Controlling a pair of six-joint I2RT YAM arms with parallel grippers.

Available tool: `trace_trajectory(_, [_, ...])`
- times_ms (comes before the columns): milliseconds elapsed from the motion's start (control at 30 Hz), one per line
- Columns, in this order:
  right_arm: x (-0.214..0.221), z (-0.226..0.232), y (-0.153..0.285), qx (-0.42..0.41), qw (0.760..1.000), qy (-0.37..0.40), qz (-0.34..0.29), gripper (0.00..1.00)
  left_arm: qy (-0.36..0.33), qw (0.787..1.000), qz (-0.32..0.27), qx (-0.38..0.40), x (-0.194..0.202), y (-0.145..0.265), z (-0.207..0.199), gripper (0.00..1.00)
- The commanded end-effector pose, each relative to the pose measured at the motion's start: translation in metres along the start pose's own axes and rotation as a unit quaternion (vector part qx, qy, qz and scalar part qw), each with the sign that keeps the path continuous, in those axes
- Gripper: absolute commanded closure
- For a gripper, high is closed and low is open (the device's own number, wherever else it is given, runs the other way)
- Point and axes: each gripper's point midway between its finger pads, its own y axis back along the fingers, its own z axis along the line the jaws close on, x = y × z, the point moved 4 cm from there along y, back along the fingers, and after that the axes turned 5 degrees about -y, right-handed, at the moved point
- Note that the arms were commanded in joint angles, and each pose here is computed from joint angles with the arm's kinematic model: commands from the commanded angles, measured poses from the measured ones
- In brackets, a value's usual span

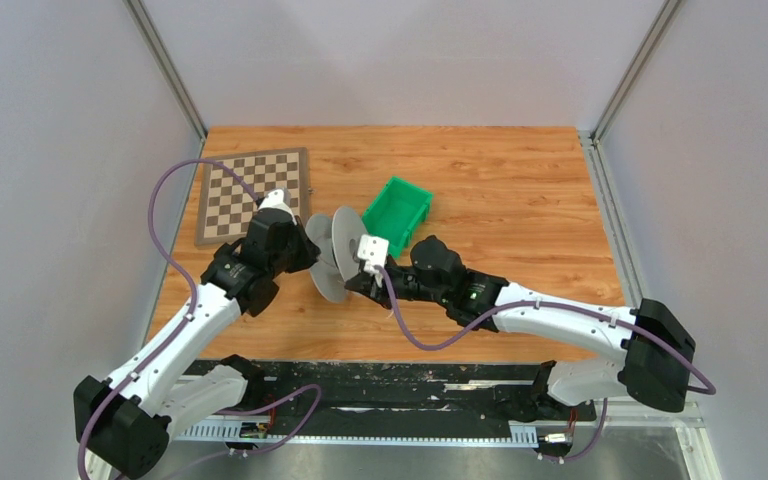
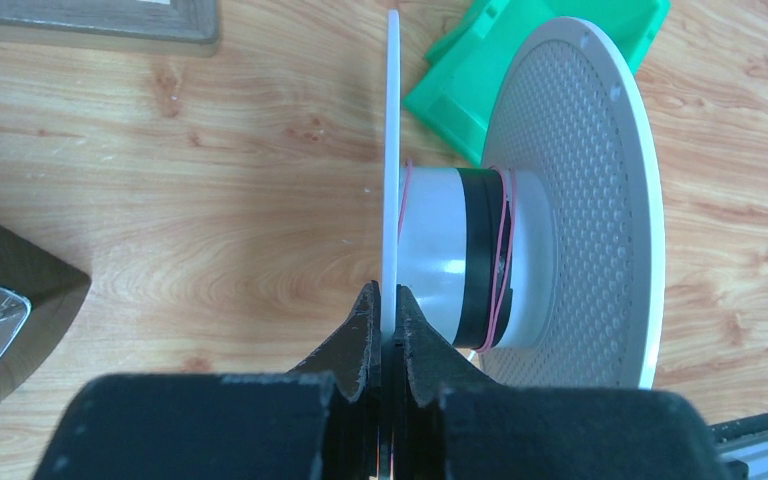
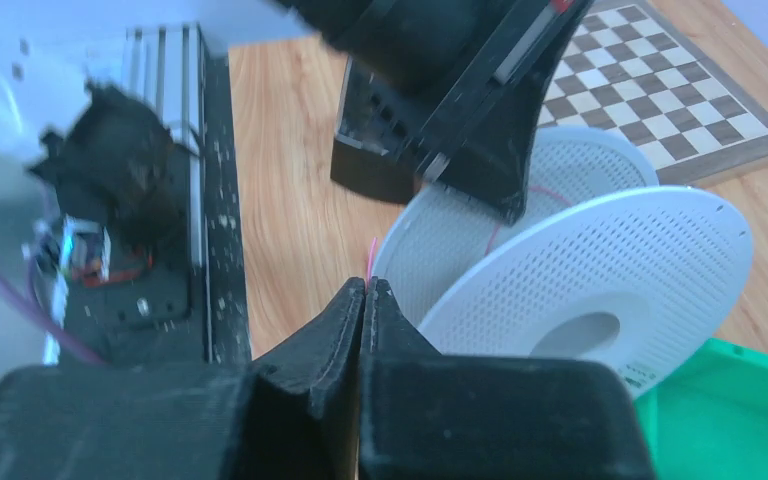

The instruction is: Wrap the cables

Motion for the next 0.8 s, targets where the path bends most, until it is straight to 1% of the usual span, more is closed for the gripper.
trace_trajectory(0, [-0.043,-0.011,-0.020,0.053,0.987,-0.132,-0.073,1.00,0.019,0.996,-0.068,0.055,-0.030,0.011,-0.020,1.00])
trace_trajectory(133, [-0.067,-0.035,-0.035,0.116,0.967,-0.205,-0.098,1.00,0.006,0.994,-0.078,0.074,-0.027,0.012,-0.021,1.00])
trace_trajectory(200, [-0.077,-0.048,-0.043,0.150,0.952,-0.245,-0.102,1.00,0.000,0.993,-0.087,0.083,-0.027,0.012,-0.022,1.00])
trace_trajectory(267, [-0.085,-0.062,-0.049,0.177,0.931,-0.302,-0.101,1.00,-0.006,0.991,-0.096,0.088,-0.027,0.013,-0.021,1.00])
trace_trajectory(367, [-0.081,-0.081,-0.058,0.208,0.898,-0.378,-0.090,1.00,-0.017,0.988,-0.120,0.097,-0.030,0.016,-0.020,1.00])
trace_trajectory(433, [-0.072,-0.092,-0.059,0.237,0.880,-0.405,-0.073,1.00,-0.026,0.985,-0.136,0.098,-0.031,0.016,-0.018,1.00])
trace_trajectory(533, [-0.067,-0.107,-0.059,0.264,0.853,-0.444,-0.070,1.00,-0.052,0.981,-0.157,0.103,-0.028,0.015,-0.016,1.00])
trace_trajectory(600, [-0.061,-0.117,-0.058,0.268,0.831,-0.484,-0.059,1.00,-0.070,0.974,-0.184,0.110,-0.030,0.018,-0.016,1.00])
trace_trajectory(667, [-0.053,-0.128,-0.054,0.275,0.803,-0.526,-0.048,1.00,-0.090,0.966,-0.211,0.116,-0.031,0.020,-0.016,1.00])
trace_trajectory(700, [-0.050,-0.133,-0.052,0.277,0.790,-0.545,-0.045,1.00,-0.105,0.959,-0.234,0.123,-0.037,0.024,-0.019,1.00])
trace_trajectory(767, [-0.044,-0.141,-0.046,0.279,0.763,-0.582,-0.040,1.00,-0.125,0.948,-0.262,0.131,-0.039,0.028,-0.020,1.00])
